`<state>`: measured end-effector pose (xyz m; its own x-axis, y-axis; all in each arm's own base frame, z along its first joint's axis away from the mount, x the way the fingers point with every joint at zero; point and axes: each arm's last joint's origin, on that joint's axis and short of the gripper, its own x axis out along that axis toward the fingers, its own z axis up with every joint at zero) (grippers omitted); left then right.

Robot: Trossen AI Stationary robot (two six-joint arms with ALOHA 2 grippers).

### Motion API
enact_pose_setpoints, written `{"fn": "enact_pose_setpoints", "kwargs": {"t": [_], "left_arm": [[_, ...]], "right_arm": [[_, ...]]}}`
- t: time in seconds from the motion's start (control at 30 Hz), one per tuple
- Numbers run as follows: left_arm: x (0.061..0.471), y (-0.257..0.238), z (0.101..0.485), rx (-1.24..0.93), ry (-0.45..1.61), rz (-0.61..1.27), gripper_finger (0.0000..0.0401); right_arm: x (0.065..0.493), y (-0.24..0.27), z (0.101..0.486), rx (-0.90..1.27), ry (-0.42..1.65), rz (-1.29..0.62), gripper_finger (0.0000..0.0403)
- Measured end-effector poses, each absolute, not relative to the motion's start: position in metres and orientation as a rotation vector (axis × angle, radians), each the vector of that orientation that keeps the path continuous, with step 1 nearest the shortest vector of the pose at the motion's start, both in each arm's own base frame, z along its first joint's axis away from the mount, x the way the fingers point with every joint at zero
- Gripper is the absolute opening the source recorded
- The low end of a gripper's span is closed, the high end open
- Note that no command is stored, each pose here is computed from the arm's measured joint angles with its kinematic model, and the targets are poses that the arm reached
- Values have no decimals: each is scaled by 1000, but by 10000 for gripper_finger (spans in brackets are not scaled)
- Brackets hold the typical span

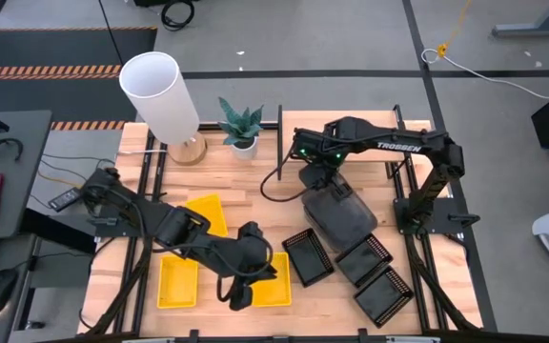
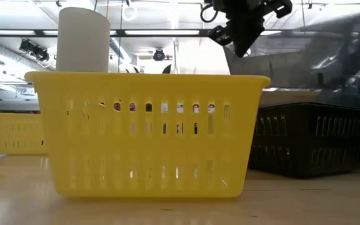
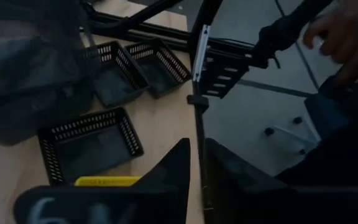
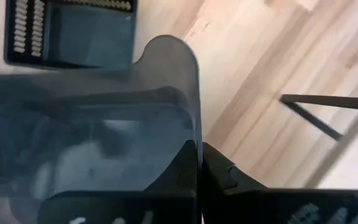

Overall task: Stack baskets on shelf by color
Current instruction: Stack the bottom gray bin on top of the gray bin, then put the stacked gray bins on the shelf

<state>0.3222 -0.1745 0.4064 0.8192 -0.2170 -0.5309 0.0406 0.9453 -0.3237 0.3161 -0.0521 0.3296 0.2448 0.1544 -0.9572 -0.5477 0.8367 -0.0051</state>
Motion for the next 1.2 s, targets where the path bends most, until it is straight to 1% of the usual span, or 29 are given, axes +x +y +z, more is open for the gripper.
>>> {"fn": "enact_pose_setpoints", "kwargs": {"t": [0.13,0.37,0.53,0.63,0.77,0.9,1.07,1.2], "left_arm": [[317,-173,413,-334,576,-142,38],[312,-169,424,-373,529,-151,22],[311,-168,428,-381,503,-158,16],[311,-168,429,-384,503,-158,17],[311,-167,429,-383,504,-158,18],[311,-167,428,-381,509,-156,13],[311,-167,428,-380,512,-155,15],[310,-167,427,-377,518,-153,17]], "right_arm": [[317,-52,318,-363,1232,536,0],[319,-53,300,-361,1227,547,4],[321,-53,290,-372,1214,554,7],[320,-53,287,-354,1218,566,15],[319,-52,284,-329,1233,566,42],[318,-53,283,-320,1241,560,82],[317,-53,283,-296,1281,501,129],[313,-54,287,-301,1314,413,149]]}}
